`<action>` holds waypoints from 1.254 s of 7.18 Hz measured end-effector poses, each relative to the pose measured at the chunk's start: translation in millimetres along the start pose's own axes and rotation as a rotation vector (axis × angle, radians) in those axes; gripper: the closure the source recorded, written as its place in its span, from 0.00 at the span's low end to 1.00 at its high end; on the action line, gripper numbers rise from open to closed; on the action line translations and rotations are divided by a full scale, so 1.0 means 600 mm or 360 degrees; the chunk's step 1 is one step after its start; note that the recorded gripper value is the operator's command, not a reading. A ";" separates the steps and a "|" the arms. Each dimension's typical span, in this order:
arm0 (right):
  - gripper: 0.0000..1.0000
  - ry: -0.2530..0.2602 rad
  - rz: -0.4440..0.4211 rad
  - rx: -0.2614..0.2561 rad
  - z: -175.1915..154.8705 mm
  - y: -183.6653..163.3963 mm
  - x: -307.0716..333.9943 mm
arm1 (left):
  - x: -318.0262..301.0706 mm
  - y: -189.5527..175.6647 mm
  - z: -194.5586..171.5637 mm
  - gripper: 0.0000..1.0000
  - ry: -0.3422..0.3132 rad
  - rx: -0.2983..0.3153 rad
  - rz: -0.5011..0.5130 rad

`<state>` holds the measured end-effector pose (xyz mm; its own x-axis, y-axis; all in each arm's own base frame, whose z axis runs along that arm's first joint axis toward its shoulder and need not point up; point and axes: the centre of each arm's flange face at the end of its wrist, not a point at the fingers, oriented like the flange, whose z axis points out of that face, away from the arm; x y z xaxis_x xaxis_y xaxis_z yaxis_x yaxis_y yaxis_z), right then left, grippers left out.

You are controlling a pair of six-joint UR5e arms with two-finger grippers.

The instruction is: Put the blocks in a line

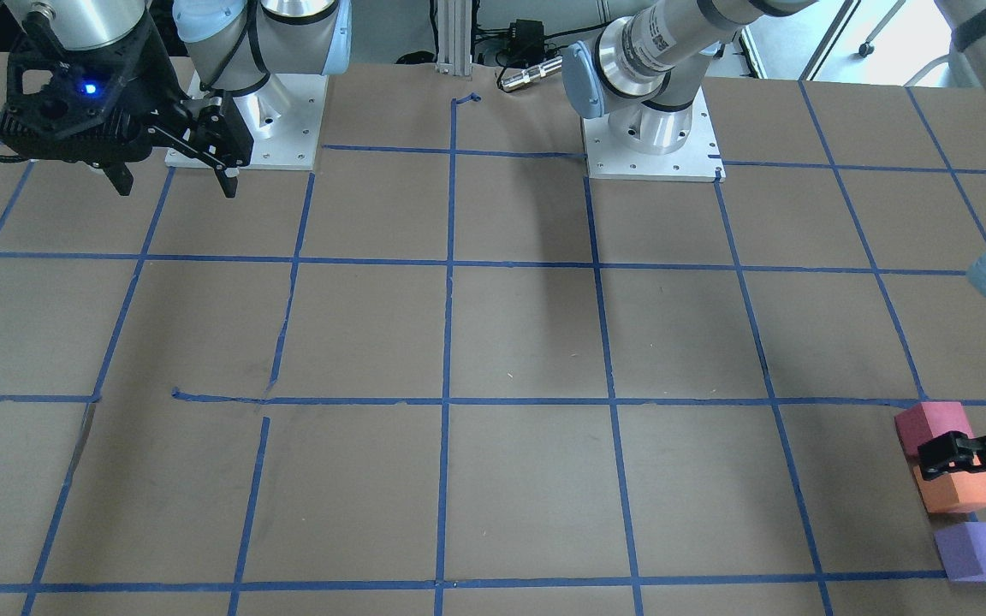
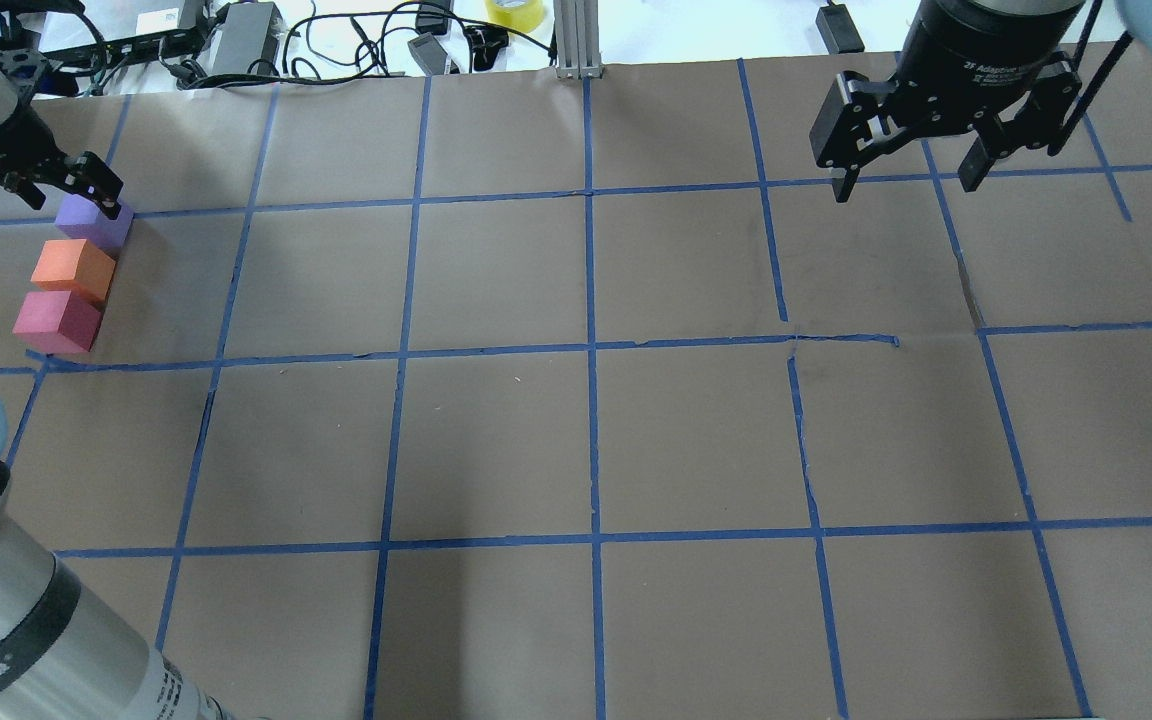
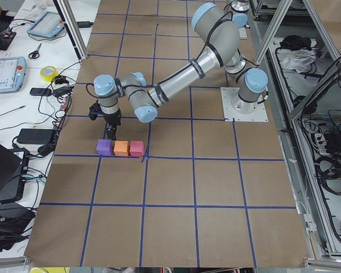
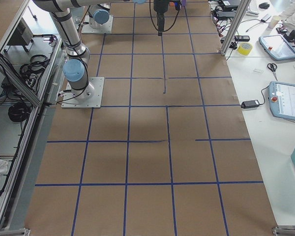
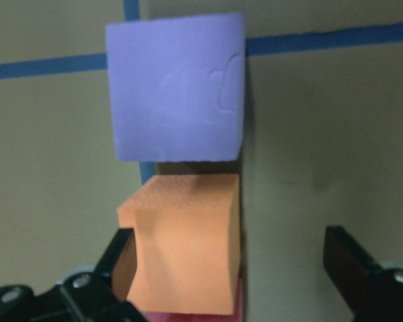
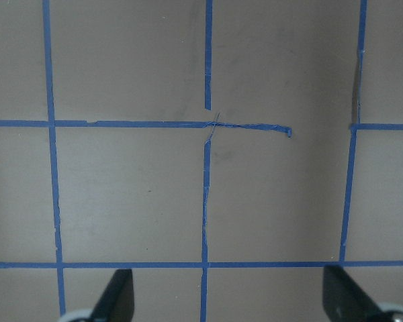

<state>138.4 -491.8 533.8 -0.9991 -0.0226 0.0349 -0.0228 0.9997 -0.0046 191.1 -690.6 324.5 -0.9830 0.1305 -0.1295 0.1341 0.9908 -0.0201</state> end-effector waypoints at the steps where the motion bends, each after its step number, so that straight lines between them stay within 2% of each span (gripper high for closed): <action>1: 0.00 0.0001 -0.0001 0.0000 0.000 0.000 0.000 | 0.059 0.007 -0.074 0.00 0.0007 0.0007 0.0037; 3: 0.00 0.0002 -0.0002 0.0000 0.001 -0.001 0.001 | 0.200 0.041 -0.225 0.00 0.0034 0.0053 0.0105; 4: 0.00 0.0005 -0.0002 0.0000 0.000 -0.001 0.002 | 0.262 0.074 -0.293 0.00 0.0058 0.0077 0.0076; 5: 0.00 0.0006 -0.0003 -0.0001 0.000 -0.001 0.002 | 0.317 0.111 -0.333 0.00 0.0089 0.0047 -0.0063; 7: 0.00 0.0007 -0.0004 -0.0001 0.001 -0.001 0.002 | 0.412 0.173 -0.347 0.00 0.0167 -0.0018 -0.0355; 9: 0.00 0.0008 -0.0006 0.0002 0.000 0.000 0.001 | 0.494 0.197 -0.351 0.00 0.0206 0.0016 -0.0528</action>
<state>137.8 -491.8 534.0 -0.9989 -0.0262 0.0400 -0.0265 0.9996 -0.0056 -110.7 -527.2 492.6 -0.9809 -0.1939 0.0124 -0.1943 0.9797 -0.0498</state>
